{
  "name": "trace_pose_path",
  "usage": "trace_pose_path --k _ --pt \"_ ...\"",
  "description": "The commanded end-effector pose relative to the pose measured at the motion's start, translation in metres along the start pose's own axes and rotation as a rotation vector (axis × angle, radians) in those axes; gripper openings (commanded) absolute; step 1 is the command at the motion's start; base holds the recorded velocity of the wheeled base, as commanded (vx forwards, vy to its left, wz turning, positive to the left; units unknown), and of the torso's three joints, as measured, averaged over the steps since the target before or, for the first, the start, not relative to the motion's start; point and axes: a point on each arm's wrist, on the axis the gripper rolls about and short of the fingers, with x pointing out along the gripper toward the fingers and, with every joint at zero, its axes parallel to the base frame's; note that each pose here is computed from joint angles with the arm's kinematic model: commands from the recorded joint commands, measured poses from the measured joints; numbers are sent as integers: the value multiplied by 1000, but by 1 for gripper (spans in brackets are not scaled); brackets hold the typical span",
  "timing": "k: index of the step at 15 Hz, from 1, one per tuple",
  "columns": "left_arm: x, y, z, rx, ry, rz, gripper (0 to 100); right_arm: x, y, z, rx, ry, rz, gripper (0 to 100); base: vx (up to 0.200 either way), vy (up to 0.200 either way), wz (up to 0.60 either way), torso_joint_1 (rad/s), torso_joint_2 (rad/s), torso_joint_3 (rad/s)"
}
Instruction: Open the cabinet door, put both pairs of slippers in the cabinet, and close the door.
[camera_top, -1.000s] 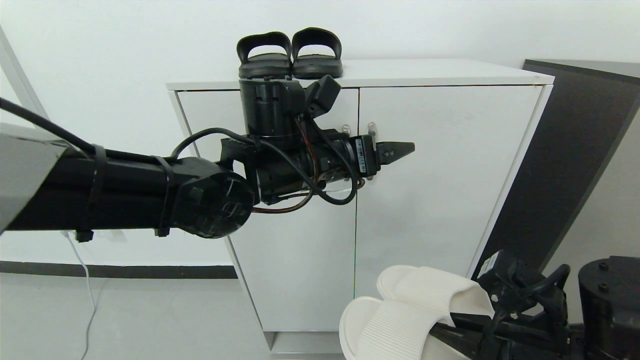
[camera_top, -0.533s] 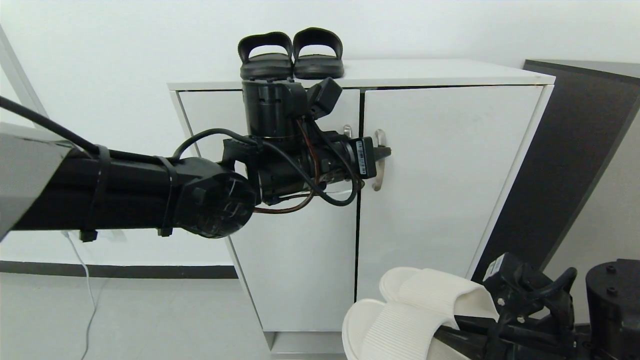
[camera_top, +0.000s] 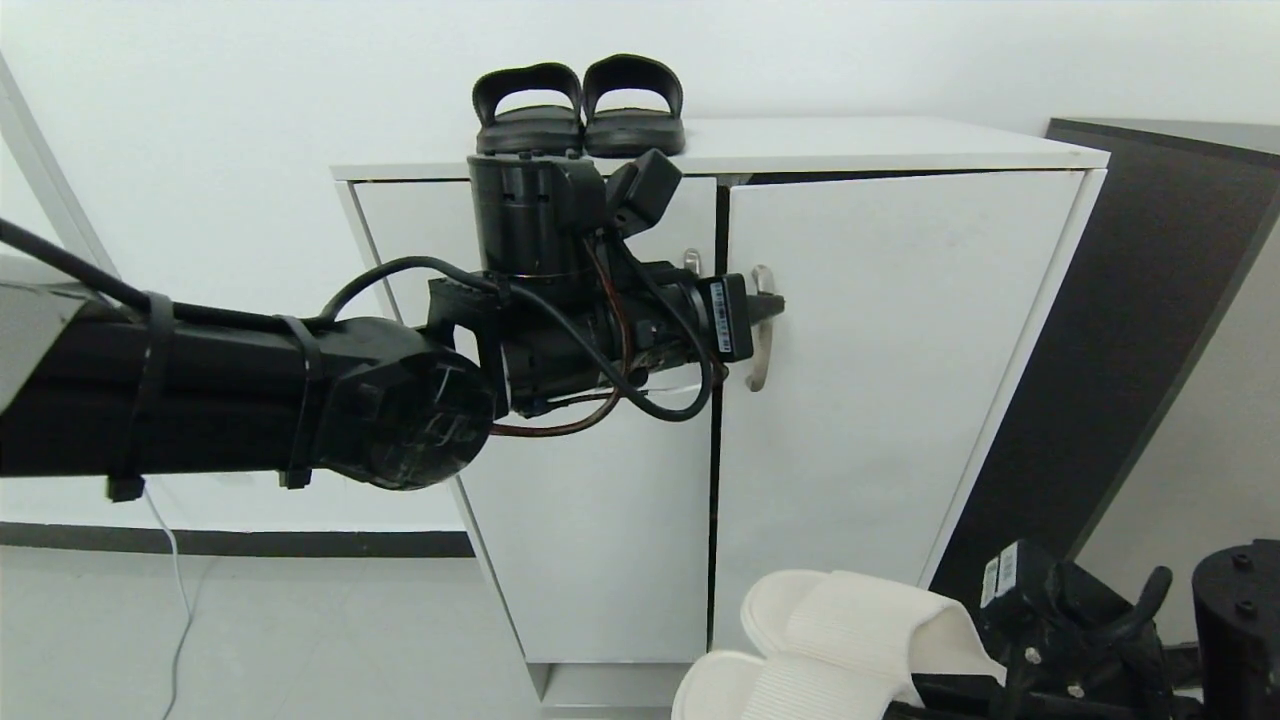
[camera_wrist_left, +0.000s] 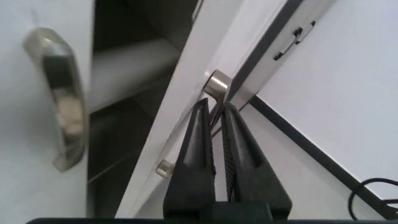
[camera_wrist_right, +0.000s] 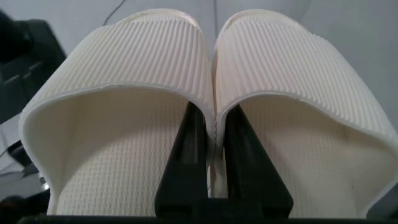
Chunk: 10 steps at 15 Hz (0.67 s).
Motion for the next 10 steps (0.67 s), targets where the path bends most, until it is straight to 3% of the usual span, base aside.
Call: trace_pose_path --k 1,6,10 --pt "-4 -9 3 3 -6 -19 0 -7 2 -2 -17 -11 18 0 0 0 0 0 0 0" --pt "-20 -33 -3 2 17 -65 0 -10 2 -5 -32 -11 23 0 0 0 0 0 0 0" --pt "-36 -37 -4 1 22 -58 0 -10 2 -4 -37 -14 21 0 0 0 0 0 0 0"
